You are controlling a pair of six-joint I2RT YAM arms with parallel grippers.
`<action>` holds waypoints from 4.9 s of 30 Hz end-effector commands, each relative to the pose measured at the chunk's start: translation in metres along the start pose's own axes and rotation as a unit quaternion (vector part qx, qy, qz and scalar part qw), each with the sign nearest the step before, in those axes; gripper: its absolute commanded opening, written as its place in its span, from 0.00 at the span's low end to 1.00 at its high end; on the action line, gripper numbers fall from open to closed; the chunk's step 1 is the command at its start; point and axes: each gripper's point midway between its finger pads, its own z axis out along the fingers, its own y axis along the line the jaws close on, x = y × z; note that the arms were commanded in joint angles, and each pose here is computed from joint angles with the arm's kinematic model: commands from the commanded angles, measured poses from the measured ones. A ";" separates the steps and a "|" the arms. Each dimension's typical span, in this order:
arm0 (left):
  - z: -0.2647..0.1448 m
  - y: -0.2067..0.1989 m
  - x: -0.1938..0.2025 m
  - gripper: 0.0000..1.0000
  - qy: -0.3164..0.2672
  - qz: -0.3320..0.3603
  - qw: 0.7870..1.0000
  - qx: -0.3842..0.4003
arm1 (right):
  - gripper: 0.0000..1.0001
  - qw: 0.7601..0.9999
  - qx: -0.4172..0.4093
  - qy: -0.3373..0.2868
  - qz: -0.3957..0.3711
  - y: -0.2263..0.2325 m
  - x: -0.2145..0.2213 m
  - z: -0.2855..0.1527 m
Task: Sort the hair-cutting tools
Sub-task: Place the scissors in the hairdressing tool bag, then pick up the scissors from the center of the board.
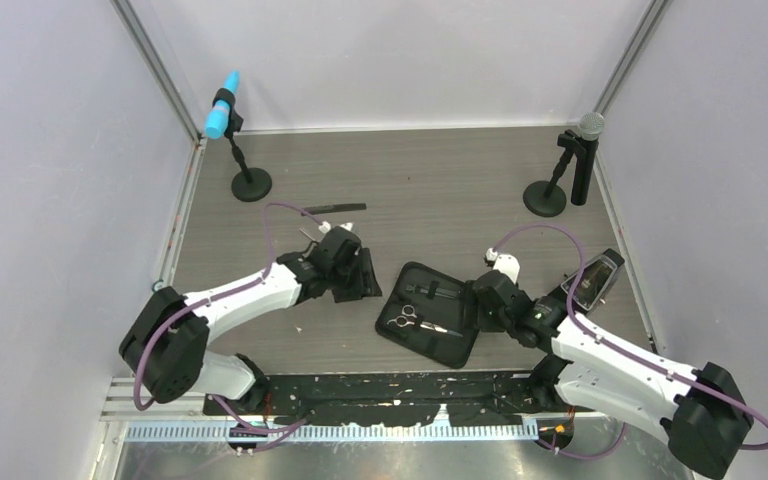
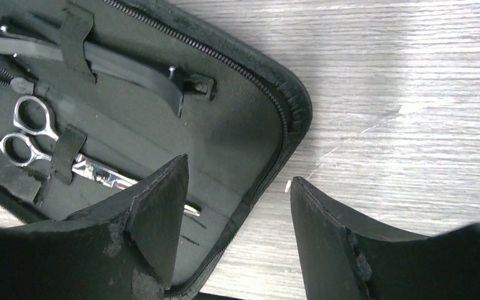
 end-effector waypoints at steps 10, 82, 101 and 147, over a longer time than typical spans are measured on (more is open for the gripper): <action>-0.008 0.089 -0.108 0.57 -0.063 -0.086 0.985 -0.137 | 0.67 1.000 -0.030 -0.003 -0.010 0.031 -0.028 0.031; -0.016 0.059 -0.040 0.00 0.039 -0.203 0.978 -0.028 | 0.67 0.926 -0.372 -0.046 -0.044 0.286 -0.050 0.016; -0.035 0.033 -0.039 0.06 0.001 -0.257 0.965 0.054 | 0.07 0.925 -0.378 -0.027 -0.042 0.300 -0.034 0.024; 0.015 0.025 0.021 0.20 0.140 0.156 0.965 -0.159 | 0.05 0.973 -0.194 -0.099 -0.075 0.068 -0.078 -0.070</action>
